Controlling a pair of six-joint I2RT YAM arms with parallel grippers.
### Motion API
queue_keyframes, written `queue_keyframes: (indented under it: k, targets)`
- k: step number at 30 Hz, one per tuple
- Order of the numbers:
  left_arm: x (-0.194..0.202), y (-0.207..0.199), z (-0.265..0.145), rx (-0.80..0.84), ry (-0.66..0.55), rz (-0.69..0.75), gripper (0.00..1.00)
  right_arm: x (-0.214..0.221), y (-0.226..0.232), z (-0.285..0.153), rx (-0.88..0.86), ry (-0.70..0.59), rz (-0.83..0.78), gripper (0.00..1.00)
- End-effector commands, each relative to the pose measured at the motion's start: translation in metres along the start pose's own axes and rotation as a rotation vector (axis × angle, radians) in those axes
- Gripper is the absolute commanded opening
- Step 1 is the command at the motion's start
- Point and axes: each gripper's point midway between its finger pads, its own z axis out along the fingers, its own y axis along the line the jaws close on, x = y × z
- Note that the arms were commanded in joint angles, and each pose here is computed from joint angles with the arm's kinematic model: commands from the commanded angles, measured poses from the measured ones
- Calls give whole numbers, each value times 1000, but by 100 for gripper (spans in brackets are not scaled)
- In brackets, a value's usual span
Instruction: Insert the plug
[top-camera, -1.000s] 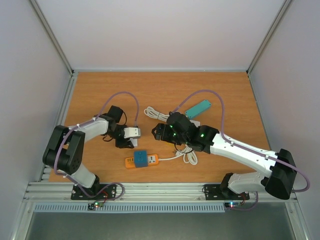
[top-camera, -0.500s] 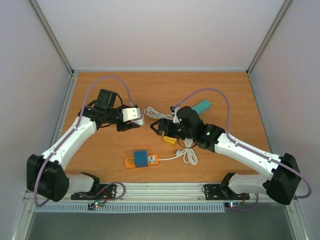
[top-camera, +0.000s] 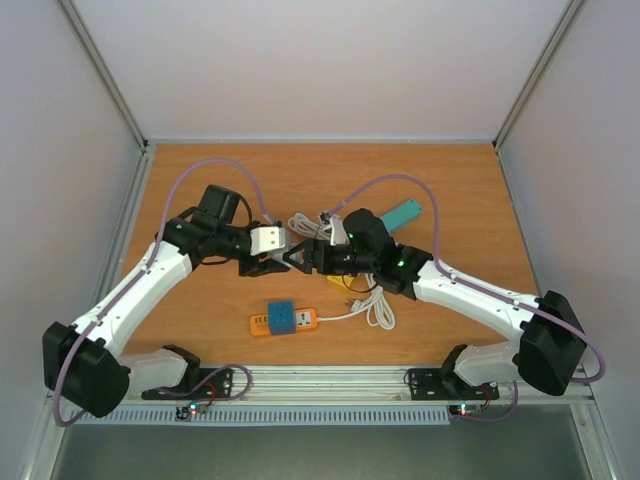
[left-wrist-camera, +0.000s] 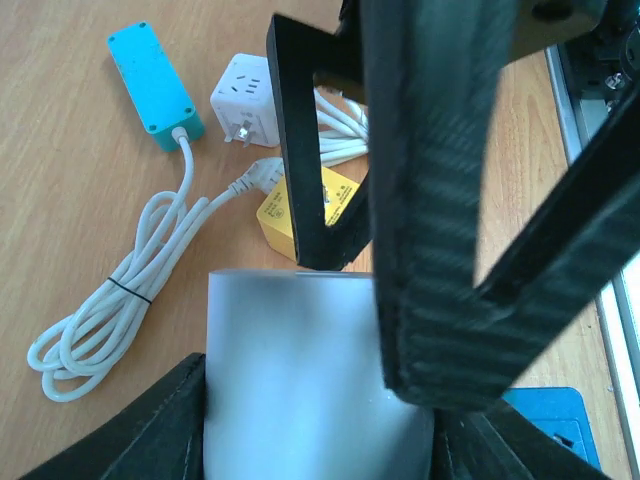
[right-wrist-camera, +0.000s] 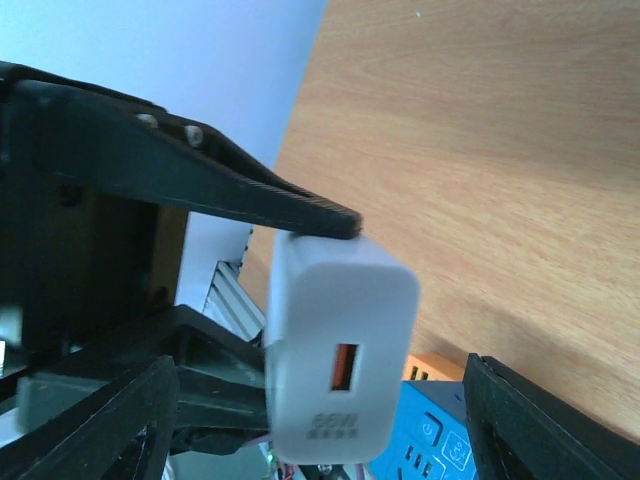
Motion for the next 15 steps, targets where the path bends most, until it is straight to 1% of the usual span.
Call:
queue_keyframes:
  k: [1,5,9,10,11,13,14,15]
  targets:
    - [-13,-11,-8,23,-54,1,1,0,-5,7,-3,4,-8,78]
    - [-14,-15,-10,28,-63,6,1,2,-7,12,-14,17,6,75]
    - [-17,-20,-12,40,-85,12,1,4,5,18,-88,47,19,64]
    - [-17,-21,-12,45,-87,11,1,4,7,19,-102,51,20,59]
    - [-16,-23,-12,53,-86,8,1,5,9,20,-115,57,21,52]
    - [-14,-25,-11,62,-81,7,1,7,13,21,-143,69,17,35]
    - [-12,-25,-10,62,-77,6,4,7,14,20,-154,71,15,27]
    - [-9,-26,-9,64,-67,-1,9,7,15,18,-162,71,12,18]
